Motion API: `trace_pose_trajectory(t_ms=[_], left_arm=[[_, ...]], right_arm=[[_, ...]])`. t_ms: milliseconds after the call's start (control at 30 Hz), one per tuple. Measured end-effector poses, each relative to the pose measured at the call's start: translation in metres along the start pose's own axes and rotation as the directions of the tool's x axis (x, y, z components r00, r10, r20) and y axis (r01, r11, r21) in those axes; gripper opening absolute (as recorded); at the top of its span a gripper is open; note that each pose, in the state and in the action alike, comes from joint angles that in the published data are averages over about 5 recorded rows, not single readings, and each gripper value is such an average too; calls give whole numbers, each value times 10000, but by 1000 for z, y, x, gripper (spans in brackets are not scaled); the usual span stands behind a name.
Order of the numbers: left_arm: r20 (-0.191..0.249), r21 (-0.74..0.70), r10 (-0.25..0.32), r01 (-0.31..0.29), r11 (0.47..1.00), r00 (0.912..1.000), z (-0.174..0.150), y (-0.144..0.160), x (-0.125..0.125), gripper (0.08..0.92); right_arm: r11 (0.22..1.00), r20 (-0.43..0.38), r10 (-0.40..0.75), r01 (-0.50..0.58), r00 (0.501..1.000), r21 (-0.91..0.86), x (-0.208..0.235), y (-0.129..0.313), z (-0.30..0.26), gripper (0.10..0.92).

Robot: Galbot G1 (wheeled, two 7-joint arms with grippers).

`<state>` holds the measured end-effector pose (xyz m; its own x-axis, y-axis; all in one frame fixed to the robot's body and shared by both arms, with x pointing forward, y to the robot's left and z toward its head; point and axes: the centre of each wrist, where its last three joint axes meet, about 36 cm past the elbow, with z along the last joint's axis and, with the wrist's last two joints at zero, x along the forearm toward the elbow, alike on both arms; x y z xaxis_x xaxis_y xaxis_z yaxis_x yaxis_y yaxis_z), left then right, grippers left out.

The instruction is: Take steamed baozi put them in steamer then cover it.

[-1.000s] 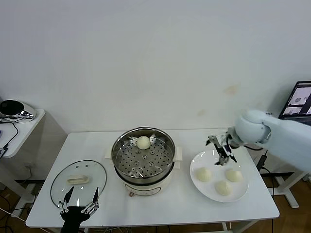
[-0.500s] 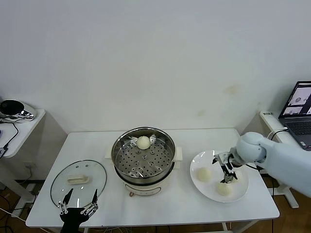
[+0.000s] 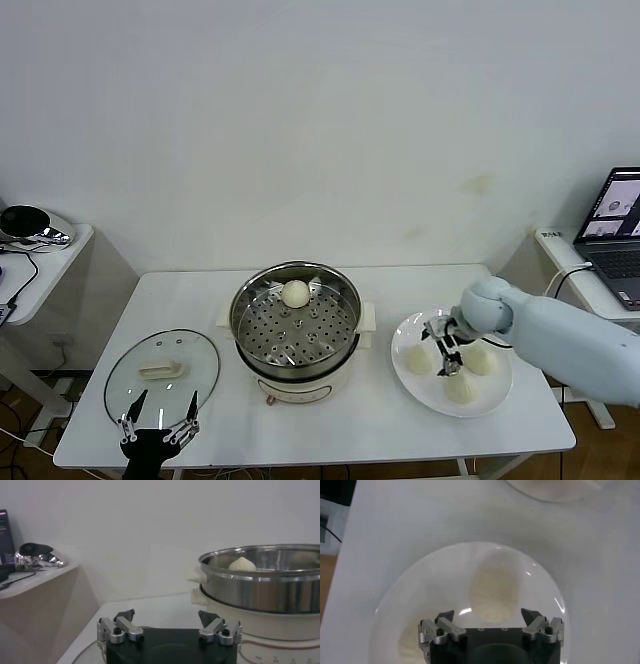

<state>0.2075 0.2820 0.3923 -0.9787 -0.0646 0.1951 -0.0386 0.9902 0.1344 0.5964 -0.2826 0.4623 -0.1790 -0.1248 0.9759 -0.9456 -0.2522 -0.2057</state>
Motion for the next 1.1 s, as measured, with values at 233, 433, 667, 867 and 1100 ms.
trace_pose_trajectory(t_ms=[233, 433, 667, 867, 1100], left_arm=[[-42, -27, -33, 33, 10000, 10000, 2, 1, -1, 823], [-60, -37, -67, 66, 10000, 10000, 3, 2, -2, 823], [-65, -31, -60, 60, 10000, 10000, 3, 2, -2, 823], [-60, -30, -54, 54, 10000, 10000, 3, 2, -2, 823], [-43, -53, -23, 22, 10000, 10000, 2, 2, -1, 823]], right_arm=[[9999, -37, -115, 115, 9999, -56, -11, -9, -8, 780], [9997, -165, -203, 201, 9997, -117, -15, -10, -10, 686], [9994, -171, -279, 276, 9995, -189, -17, -10, -9, 582], [9993, -199, -276, 271, 9994, -254, -9, -10, -6, 491], [9995, -263, -56, 48, 9996, -310, 29, -17, 0, 484]])
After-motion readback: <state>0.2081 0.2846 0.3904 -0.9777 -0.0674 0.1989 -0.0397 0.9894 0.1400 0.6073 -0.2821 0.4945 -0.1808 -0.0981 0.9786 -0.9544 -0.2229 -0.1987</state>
